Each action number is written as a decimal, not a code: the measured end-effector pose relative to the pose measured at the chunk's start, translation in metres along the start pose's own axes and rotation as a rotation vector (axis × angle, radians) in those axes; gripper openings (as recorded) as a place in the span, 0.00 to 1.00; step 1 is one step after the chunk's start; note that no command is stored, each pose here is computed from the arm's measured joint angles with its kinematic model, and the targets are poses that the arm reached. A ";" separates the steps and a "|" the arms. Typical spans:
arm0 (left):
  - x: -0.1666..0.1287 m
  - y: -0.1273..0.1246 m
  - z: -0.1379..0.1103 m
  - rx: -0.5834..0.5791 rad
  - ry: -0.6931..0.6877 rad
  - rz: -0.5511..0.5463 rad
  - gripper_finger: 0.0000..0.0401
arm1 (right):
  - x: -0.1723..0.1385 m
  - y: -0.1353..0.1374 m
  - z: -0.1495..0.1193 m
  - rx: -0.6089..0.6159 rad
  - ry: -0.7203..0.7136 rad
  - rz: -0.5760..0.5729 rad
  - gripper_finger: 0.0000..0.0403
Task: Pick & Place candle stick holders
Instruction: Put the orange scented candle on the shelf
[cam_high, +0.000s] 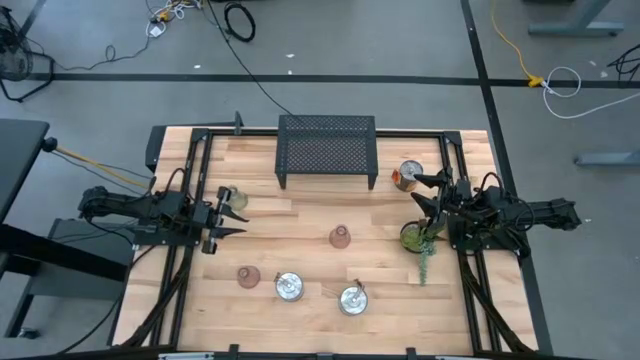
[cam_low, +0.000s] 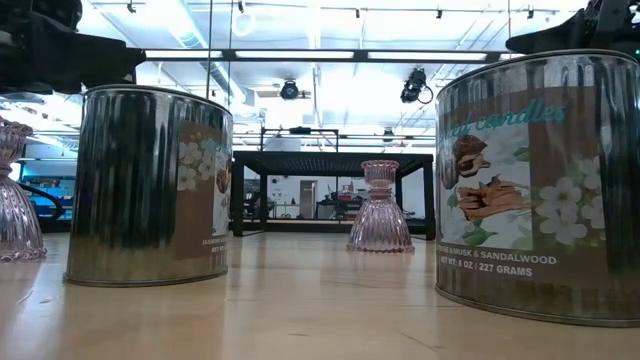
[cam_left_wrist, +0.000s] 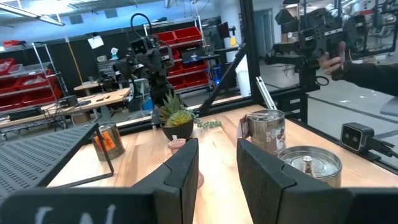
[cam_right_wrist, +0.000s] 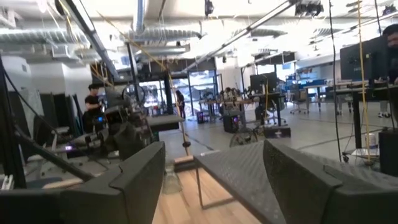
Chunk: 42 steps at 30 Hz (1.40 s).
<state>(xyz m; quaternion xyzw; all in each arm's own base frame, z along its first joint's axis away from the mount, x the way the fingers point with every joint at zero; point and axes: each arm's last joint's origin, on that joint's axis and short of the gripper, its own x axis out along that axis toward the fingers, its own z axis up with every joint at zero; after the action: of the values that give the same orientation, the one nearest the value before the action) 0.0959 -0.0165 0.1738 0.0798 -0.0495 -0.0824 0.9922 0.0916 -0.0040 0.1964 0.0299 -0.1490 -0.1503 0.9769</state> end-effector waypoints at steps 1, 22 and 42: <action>0.000 0.000 0.000 -0.002 0.000 0.000 0.29 | 0.000 0.000 0.001 0.006 -0.009 0.000 0.67; -0.001 0.007 0.010 -0.192 -0.099 0.180 0.29 | 0.004 -0.015 0.113 0.051 0.204 -0.668 0.66; -0.002 0.006 0.019 -0.357 -0.211 0.102 0.29 | 0.086 -0.025 0.120 -0.060 0.919 -1.013 0.60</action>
<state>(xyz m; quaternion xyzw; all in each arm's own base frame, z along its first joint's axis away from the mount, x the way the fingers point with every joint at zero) 0.0925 -0.0129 0.1935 -0.1090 -0.1416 -0.0473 0.9828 0.1271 -0.0552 0.3321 0.1297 0.3172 -0.5649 0.7507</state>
